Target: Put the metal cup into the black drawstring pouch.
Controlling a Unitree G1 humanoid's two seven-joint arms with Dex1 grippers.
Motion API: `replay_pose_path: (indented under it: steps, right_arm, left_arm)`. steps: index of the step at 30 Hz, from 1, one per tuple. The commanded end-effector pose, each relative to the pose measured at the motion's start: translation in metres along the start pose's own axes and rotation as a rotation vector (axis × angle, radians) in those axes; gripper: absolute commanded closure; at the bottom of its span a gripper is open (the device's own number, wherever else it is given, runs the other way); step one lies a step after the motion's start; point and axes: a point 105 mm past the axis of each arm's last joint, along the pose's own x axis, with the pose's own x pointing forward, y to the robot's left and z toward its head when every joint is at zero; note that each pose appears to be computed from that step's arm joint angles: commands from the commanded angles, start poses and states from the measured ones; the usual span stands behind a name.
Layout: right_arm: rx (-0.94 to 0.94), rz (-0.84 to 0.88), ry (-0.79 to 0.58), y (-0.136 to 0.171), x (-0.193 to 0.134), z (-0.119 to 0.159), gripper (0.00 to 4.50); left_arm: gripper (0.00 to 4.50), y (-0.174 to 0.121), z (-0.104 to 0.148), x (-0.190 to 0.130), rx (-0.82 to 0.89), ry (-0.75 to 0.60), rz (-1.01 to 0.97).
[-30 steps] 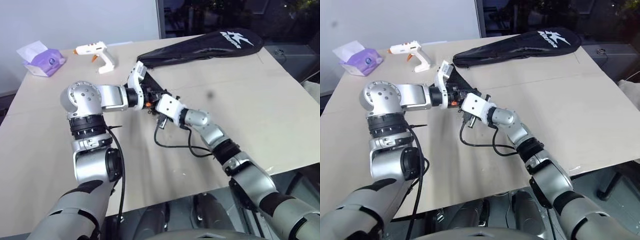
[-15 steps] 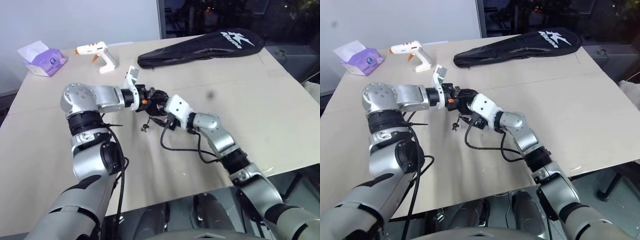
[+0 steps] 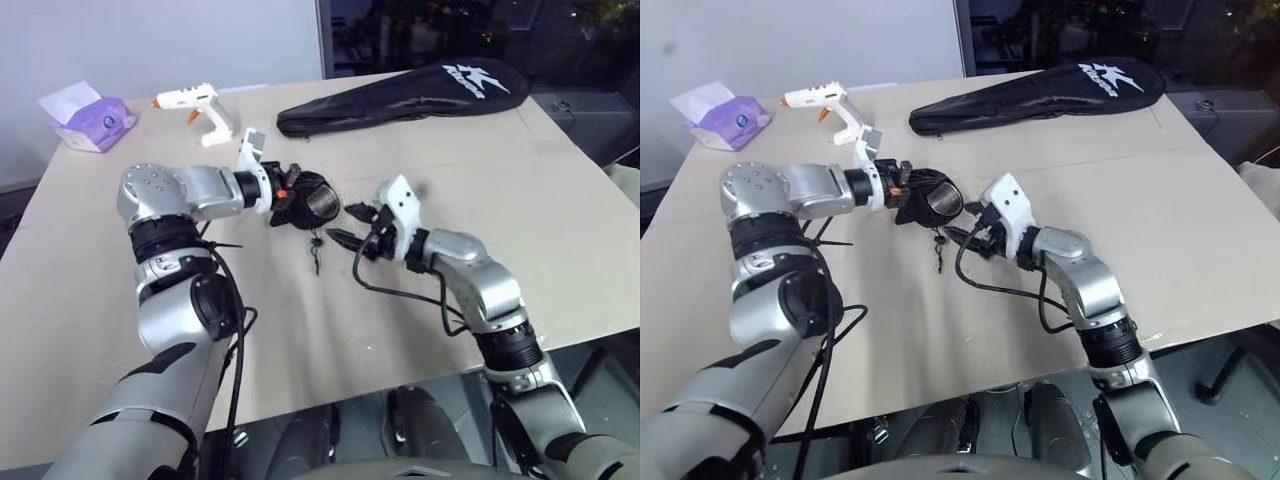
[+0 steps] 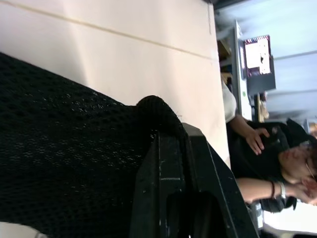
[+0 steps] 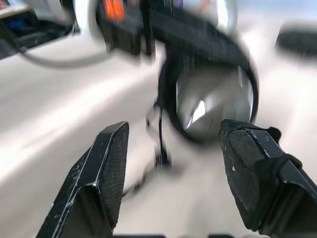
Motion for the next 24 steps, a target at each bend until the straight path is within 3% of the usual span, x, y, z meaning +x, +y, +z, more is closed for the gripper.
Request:
replay_pose_path:
  steps: [1, 18, 20, 24]
  right_arm:
    - [0.09, -0.018, -0.009, 0.001, 0.016, -0.004, 1.49]
    - [0.121, 0.048, 0.075, 0.028, 0.081, -0.039, 1.49]
    - [0.097, 0.025, 0.069, 0.025, 0.082, -0.041, 2.0]
    - [0.013, -0.012, 0.067, 0.014, 0.078, -0.042, 3.44]
  left_arm:
    - [4.5, -0.008, 0.01, -0.004, 0.025, -0.025, -0.003]
    - [4.5, -0.011, 0.024, -0.014, 0.028, -0.104, -0.013]
    - [4.5, -0.011, 0.026, -0.016, 0.025, -0.112, -0.014]
    - [4.5, -0.009, 0.027, -0.019, 0.027, -0.121, -0.01]
